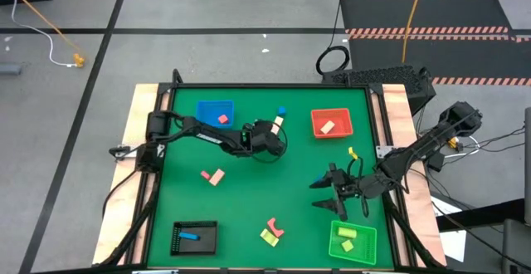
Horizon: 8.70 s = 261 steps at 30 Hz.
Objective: Sort & place blocks by color
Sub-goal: Put the top brown block in the orange basket, then put the top orange block in the blue basket
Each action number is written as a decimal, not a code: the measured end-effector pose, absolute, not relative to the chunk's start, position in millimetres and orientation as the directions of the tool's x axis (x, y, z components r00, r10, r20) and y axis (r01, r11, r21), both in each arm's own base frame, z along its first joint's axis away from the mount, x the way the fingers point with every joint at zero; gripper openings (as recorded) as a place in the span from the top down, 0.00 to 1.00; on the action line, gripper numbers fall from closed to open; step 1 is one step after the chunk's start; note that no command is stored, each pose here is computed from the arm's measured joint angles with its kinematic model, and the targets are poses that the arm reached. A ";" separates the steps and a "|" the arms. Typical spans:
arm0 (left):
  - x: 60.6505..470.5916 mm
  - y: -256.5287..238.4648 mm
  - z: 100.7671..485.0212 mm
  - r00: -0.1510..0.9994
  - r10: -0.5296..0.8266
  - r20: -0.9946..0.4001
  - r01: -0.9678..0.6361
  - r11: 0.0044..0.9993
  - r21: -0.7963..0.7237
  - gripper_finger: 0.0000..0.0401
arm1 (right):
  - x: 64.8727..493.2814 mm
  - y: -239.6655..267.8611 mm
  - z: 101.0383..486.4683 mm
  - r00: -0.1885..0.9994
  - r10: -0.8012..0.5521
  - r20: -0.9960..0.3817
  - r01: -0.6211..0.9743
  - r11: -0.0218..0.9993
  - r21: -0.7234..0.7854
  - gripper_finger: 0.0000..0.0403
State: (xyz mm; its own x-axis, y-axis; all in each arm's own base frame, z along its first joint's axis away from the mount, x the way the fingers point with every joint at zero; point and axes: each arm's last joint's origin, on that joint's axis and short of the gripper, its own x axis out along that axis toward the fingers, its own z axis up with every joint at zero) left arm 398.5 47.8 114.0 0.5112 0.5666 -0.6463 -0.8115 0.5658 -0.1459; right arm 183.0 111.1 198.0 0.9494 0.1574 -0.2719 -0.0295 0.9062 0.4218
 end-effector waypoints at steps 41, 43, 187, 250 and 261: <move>391.6 -96.9 165.8 0.803 0.310 -0.509 -0.284 0.950 0.130 0.68 | 198.4 62.0 183.2 0.904 -0.103 -0.414 0.414 0.445 0.794 0.30; 391.0 -103.7 167.7 0.819 0.303 -0.488 -0.274 0.953 0.132 0.68 | 200.0 60.9 184.1 0.909 -0.053 -0.412 0.393 0.433 0.811 0.30; 221.0 -96.6 168.0 0.016 0.280 -0.960 0.381 0.886 0.264 0.41 | 116.6 -48.2 208.1 0.695 -0.465 -0.548 0.718 0.487 0.496 0.35; 229.7 61.5 232.5 0.197 0.607 -0.770 -0.676 0.653 0.342 0.85 | 134.8 -32.3 163.4 0.954 -0.289 -0.087 0.280 0.743 0.608 0.35; 220.1 96.7 222.7 0.193 0.510 -0.838 -0.803 0.573 0.163 0.81 | 138.5 -0.5 173.6 0.997 -0.063 0.035 0.039 0.882 0.470 0.41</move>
